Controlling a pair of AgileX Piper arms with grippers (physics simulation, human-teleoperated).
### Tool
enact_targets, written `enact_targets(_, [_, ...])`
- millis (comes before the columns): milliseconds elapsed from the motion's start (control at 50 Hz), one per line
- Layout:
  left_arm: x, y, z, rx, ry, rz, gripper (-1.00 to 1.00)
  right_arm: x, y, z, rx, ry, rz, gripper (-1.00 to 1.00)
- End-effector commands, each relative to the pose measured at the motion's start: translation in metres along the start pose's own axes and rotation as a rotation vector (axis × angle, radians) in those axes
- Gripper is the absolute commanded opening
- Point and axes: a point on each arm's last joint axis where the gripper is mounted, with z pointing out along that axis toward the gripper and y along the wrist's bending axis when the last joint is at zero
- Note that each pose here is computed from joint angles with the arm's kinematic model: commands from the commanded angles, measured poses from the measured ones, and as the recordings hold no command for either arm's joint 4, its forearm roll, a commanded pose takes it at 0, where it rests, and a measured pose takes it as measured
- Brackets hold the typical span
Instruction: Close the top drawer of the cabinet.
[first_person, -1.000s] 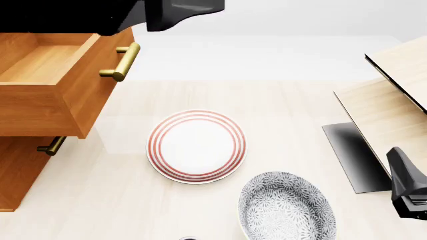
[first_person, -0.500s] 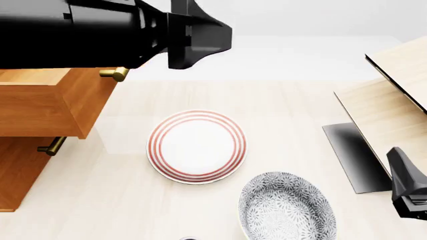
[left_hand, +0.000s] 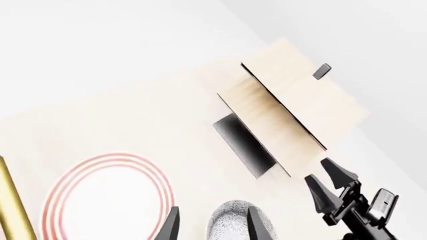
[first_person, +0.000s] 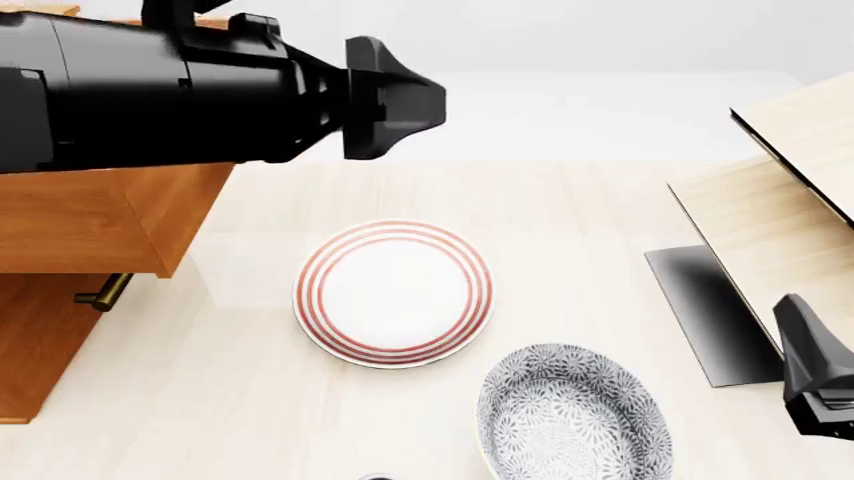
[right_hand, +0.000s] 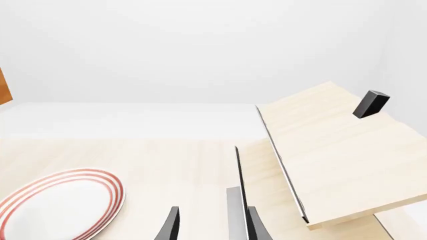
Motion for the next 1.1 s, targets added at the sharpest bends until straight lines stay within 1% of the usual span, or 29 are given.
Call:
enact_targets(20, [0.002, 0.015, 0.008, -0.05, -0.001, -0.022, 1.0, 0.0, 0.0, 0.0, -0.001, 0.0, 0.0, 1.0])
enact_targets(60, [0.002, 0.017, 0.009, -0.058, -0.002, -0.027, 1.0, 0.0, 0.0, 0.0, 0.0, 0.0, 0.0, 1.0])
enact_targets(80, [-0.001, 0.022, 0.008, -0.077, -0.011, -0.016, 1.0, 0.0, 0.0, 0.0, 0.0, 0.0, 0.0, 1.0])
enact_targets(100, [0.001, 0.022, 0.011, -0.077, -0.003, -0.03, 1.0, 0.0, 0.0, 0.0, 0.0, 0.0, 0.0, 1.0])
enact_targets(140, [0.001, 0.025, 0.013, -0.086, -0.003, -0.033, 1.0, 0.0, 0.0, 0.0, 0.0, 0.0, 0.0, 1.0])
enact_targets(400, [0.001, 0.032, 0.012, -0.109, -0.01, -0.053, 1.0, 0.0, 0.0, 0.0, 0.0, 0.0, 0.0, 1.0])
enact_targets(620, [0.001, 0.043, 0.015, -0.146, -0.016, -0.065, 1.0, 0.0, 0.0, 0.0, 0.0, 0.0, 0.0, 1.0])
enact_targets(1100, [0.002, 0.062, 0.018, -0.201, -0.033, -0.099, 1.0, 0.0, 0.0, 0.0, 0.0, 0.0, 0.0, 1.0])
